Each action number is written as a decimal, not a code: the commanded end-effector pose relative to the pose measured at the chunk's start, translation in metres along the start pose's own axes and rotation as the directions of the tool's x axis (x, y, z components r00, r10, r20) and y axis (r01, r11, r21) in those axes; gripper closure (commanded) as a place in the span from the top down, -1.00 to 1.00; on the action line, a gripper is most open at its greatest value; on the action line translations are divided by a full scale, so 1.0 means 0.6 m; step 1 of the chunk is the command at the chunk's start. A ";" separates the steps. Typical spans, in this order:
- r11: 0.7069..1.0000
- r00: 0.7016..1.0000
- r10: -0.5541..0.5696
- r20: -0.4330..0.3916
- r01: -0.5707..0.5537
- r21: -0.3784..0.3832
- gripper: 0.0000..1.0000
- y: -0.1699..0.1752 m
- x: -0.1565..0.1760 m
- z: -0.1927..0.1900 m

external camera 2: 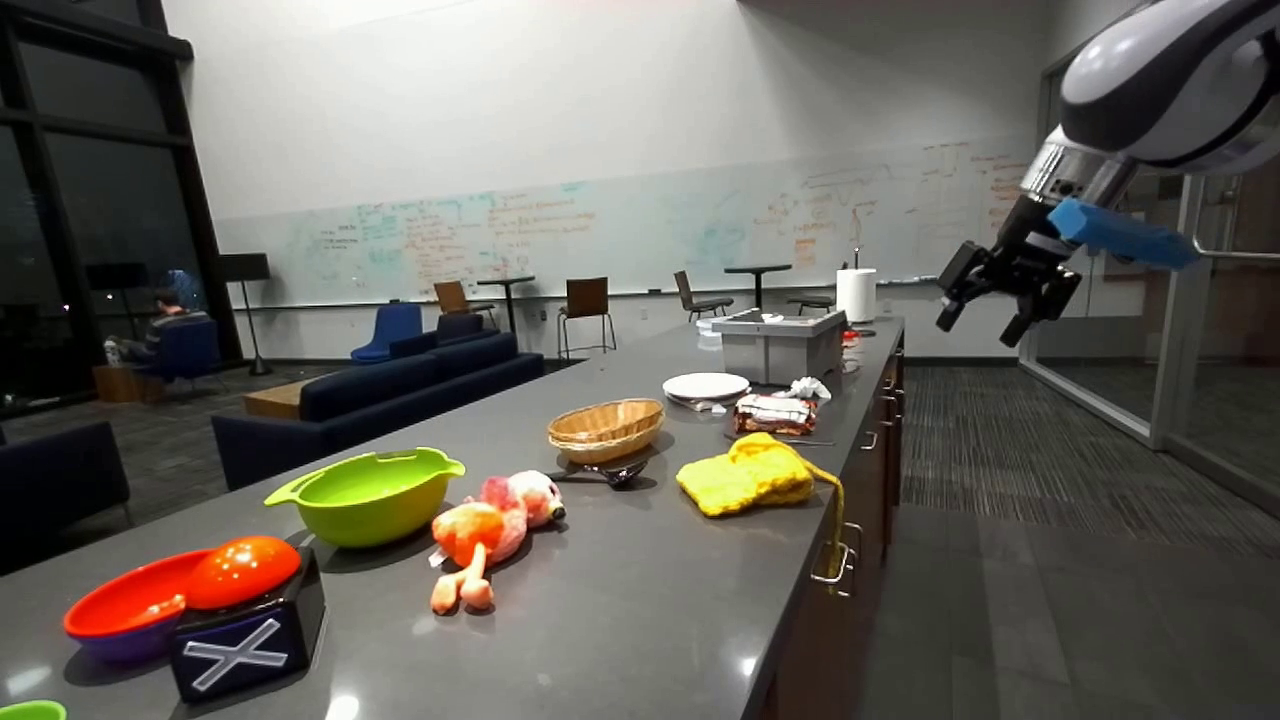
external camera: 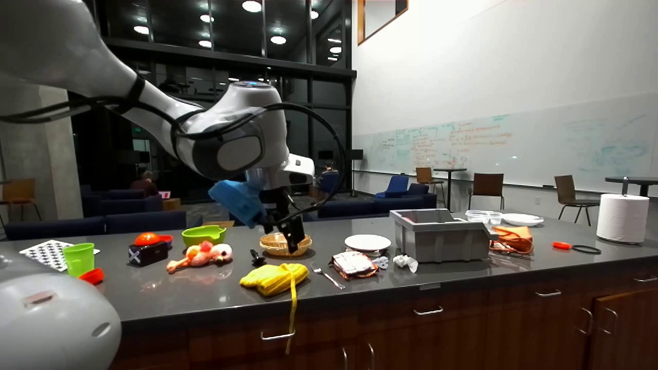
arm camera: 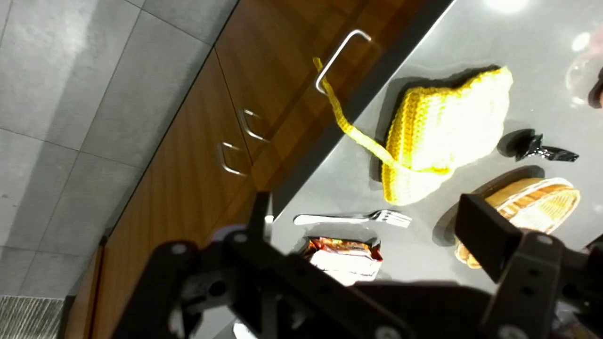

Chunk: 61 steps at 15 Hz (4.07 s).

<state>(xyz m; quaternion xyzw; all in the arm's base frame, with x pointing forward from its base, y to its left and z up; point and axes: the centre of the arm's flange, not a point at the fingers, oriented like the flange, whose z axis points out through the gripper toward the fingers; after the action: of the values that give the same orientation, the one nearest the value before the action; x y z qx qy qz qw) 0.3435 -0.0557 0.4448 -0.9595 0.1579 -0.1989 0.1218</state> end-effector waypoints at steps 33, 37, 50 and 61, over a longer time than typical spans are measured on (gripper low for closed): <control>0.786 0.814 0.472 0.339 -0.562 0.256 1.00 0.103 0.027 0.451; 0.759 0.792 0.491 0.362 -0.593 0.268 1.00 0.136 0.026 0.505; 0.525 0.645 0.645 0.410 -0.763 0.376 1.00 0.225 0.020 0.586; 0.575 0.708 0.571 0.415 -0.706 0.414 1.00 0.223 -0.016 0.595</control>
<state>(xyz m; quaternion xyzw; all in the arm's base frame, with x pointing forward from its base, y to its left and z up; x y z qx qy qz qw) 0.4656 -0.1181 0.0913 -0.7672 0.4404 -0.0607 0.4624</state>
